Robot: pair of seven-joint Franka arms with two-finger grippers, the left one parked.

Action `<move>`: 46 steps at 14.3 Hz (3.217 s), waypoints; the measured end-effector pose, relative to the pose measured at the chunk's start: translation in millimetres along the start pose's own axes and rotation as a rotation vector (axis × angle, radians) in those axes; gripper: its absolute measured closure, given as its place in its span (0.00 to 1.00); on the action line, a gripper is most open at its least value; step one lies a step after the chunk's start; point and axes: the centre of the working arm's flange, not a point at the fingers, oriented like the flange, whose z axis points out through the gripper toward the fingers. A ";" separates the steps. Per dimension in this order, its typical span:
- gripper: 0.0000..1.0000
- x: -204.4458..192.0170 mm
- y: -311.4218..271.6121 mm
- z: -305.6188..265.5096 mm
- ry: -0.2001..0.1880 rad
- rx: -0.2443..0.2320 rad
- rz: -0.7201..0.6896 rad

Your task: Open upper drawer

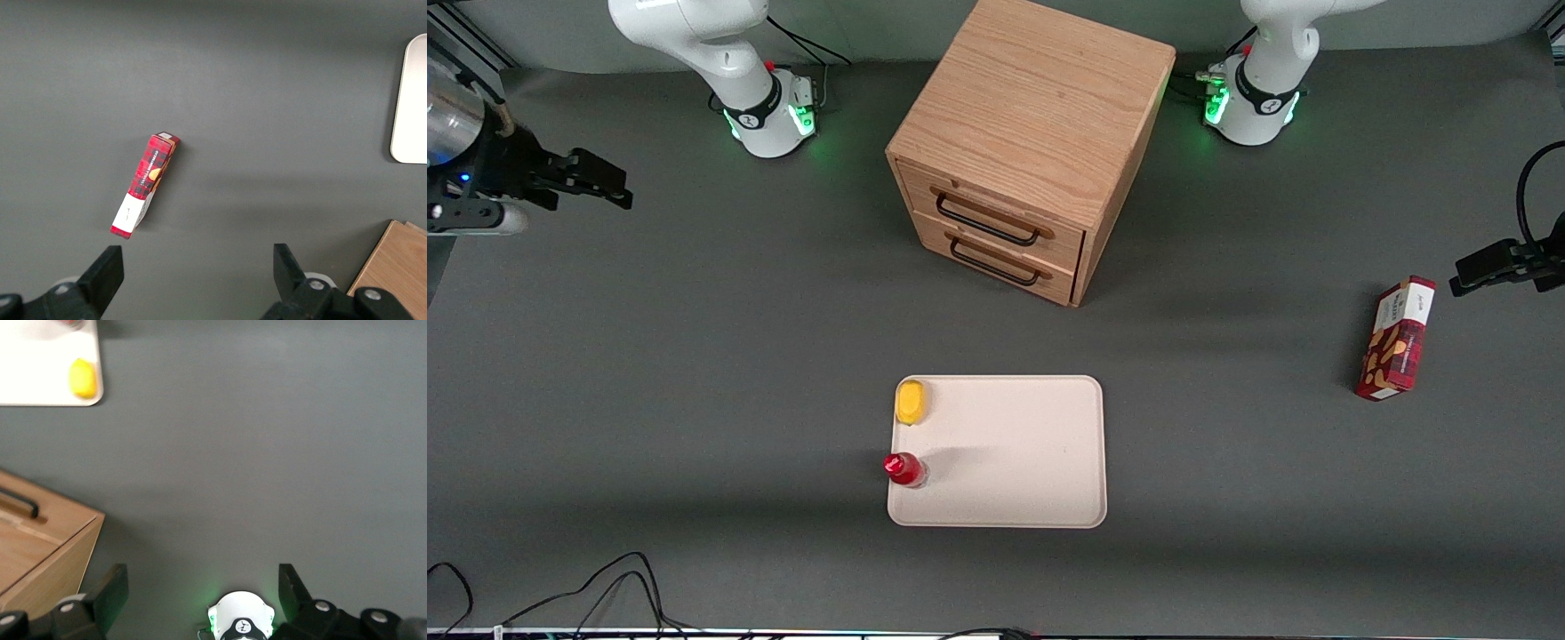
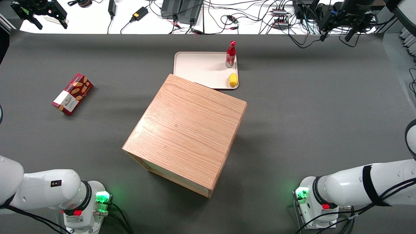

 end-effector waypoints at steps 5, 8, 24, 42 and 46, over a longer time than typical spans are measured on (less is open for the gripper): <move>0.00 11.1 -55.6 -6.7 0.019 0.105 -0.341; 0.00 22.2 -120.9 15.3 -0.035 0.235 -0.468; 0.00 88.7 -344.5 264.0 -0.181 0.561 -0.917; 0.00 79.2 -352.4 288.0 -0.181 0.544 -0.922; 0.00 83.2 -346.3 283.7 -0.184 0.547 -0.917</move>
